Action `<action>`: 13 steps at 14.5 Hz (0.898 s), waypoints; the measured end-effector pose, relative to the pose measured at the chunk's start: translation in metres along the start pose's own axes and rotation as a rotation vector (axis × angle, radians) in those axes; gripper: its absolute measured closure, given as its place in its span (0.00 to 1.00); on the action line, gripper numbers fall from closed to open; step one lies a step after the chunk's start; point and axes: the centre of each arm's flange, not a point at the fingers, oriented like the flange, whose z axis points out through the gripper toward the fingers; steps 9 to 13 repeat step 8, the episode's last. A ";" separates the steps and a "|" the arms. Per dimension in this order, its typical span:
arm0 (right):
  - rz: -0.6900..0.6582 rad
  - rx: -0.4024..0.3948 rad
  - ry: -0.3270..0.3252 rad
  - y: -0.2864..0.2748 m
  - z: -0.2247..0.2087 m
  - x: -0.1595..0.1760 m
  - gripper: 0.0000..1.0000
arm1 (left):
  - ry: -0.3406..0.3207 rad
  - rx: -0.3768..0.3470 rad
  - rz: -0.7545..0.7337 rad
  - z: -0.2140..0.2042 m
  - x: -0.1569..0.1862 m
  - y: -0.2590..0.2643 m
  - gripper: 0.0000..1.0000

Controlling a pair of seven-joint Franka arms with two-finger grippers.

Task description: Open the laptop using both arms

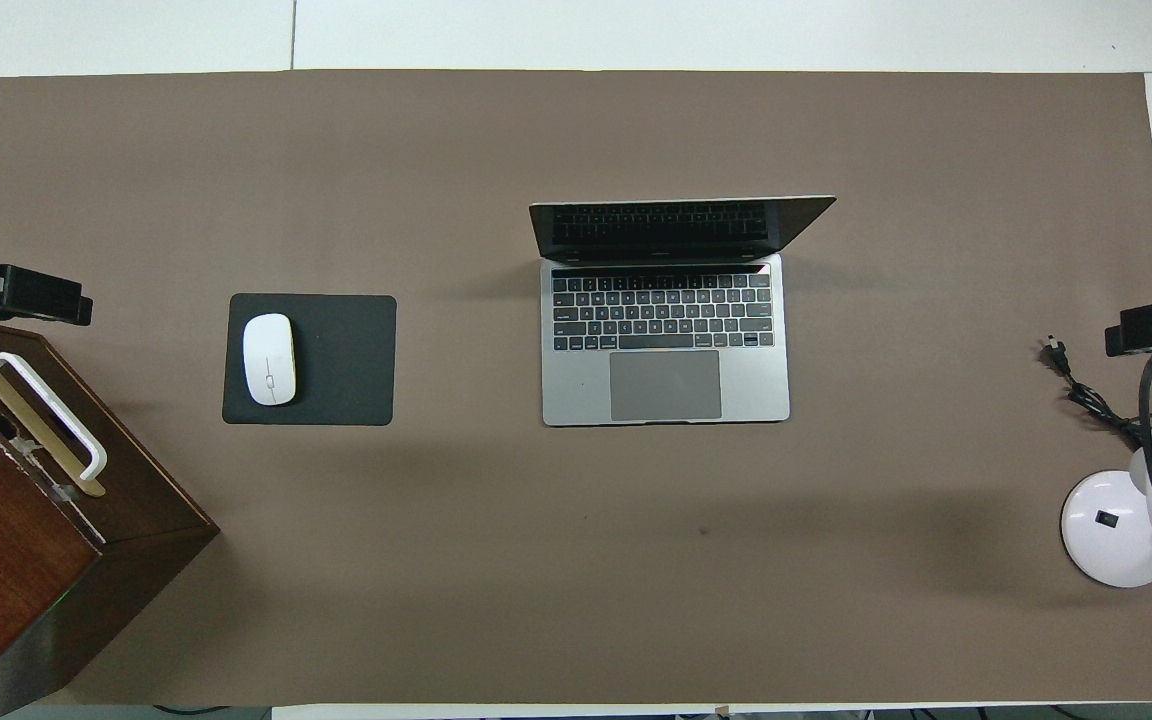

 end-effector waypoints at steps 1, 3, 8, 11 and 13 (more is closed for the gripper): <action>0.000 0.000 0.000 0.000 0.000 0.000 0.00 | 0.000 0.000 0.000 0.000 0.000 0.000 0.00; 0.000 0.000 0.000 0.000 0.000 0.000 0.00 | 0.000 0.000 0.000 0.000 0.000 0.000 0.00; 0.000 0.000 0.000 0.000 0.000 0.000 0.00 | -0.001 0.000 -0.005 0.000 0.000 -0.003 0.00; 0.000 0.000 0.000 0.000 0.000 0.000 0.00 | -0.001 0.000 -0.005 0.000 0.000 -0.003 0.00; 0.000 0.000 0.000 0.000 0.000 0.000 0.00 | -0.001 0.000 -0.005 0.000 0.000 -0.003 0.00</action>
